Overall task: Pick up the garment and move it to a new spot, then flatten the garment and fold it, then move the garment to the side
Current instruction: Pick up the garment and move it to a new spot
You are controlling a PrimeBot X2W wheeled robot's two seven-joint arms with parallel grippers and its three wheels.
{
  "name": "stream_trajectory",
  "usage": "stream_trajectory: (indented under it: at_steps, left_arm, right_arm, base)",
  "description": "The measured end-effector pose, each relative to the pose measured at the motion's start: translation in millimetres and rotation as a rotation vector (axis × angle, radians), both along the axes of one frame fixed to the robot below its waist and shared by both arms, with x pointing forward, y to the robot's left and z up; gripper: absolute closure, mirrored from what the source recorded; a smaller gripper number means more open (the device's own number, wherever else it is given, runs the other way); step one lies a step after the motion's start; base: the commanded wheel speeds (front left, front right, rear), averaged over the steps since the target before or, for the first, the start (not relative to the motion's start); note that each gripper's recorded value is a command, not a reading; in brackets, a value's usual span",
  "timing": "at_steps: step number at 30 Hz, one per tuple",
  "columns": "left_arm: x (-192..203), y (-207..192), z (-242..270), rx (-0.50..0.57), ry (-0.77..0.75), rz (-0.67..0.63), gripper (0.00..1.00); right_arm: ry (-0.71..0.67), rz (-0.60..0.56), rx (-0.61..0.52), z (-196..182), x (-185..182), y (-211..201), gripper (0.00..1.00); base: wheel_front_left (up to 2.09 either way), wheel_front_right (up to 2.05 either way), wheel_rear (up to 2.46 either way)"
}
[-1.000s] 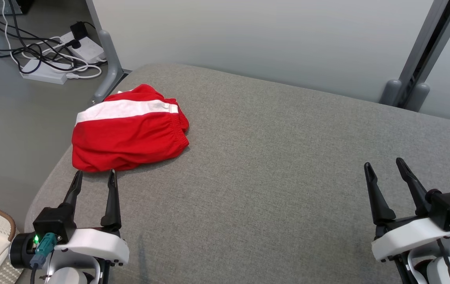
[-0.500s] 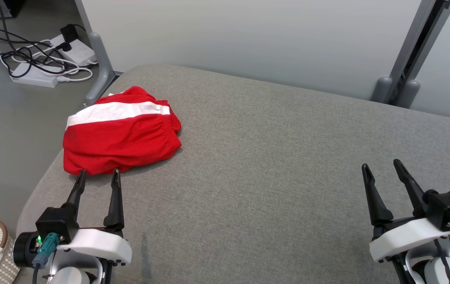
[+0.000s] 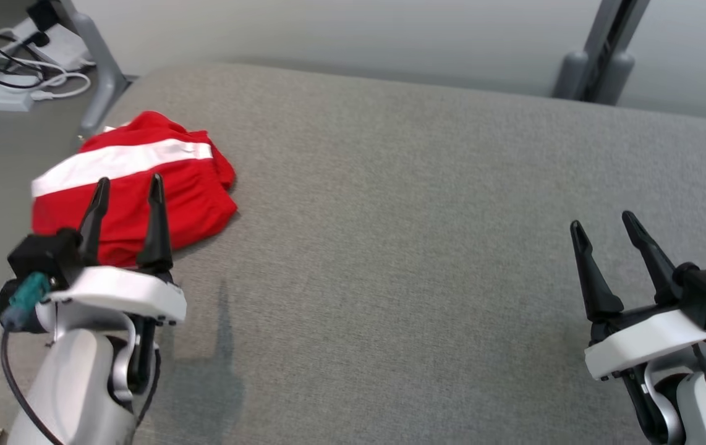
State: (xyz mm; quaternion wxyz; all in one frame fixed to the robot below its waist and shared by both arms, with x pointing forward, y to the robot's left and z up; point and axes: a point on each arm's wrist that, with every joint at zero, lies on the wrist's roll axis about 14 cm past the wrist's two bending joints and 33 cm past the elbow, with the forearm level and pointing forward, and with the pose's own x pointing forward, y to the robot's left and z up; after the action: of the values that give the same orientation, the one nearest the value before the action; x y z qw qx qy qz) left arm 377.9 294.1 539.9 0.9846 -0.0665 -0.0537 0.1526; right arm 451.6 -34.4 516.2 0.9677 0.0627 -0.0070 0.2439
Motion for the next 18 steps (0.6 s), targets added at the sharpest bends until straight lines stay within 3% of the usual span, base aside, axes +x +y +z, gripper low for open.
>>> stream_trajectory:
  at_steps: [5, 7, 13, 18]
  left_arm:
    - [34, 4, -53, -0.114, 0.193, -0.024, 0.00]
    - [45, 6, -91, -0.141, 0.335, -0.027, 0.00]
    - [50, 13, -157, -0.148, 0.609, -0.024, 0.00]
    - [55, 13, -183, -0.151, 0.716, -0.029, 0.00]
  right_arm:
    - [0.033, -0.033, -0.014, -17, 13, -15, 0.00]
    - [0.060, -0.061, -0.017, -29, 18, -26, 0.00]
    - [0.103, -0.105, -0.027, -50, 27, -44, 0.00]
    - [0.133, -0.134, -0.027, -64, 31, -55, 0.00]
  base:
    - [0.00, 0.00, 0.00]
    - [0.00, 0.00, 0.00]
    - [0.00, 0.00, 0.00]
    - [0.00, 0.00, 0.00]
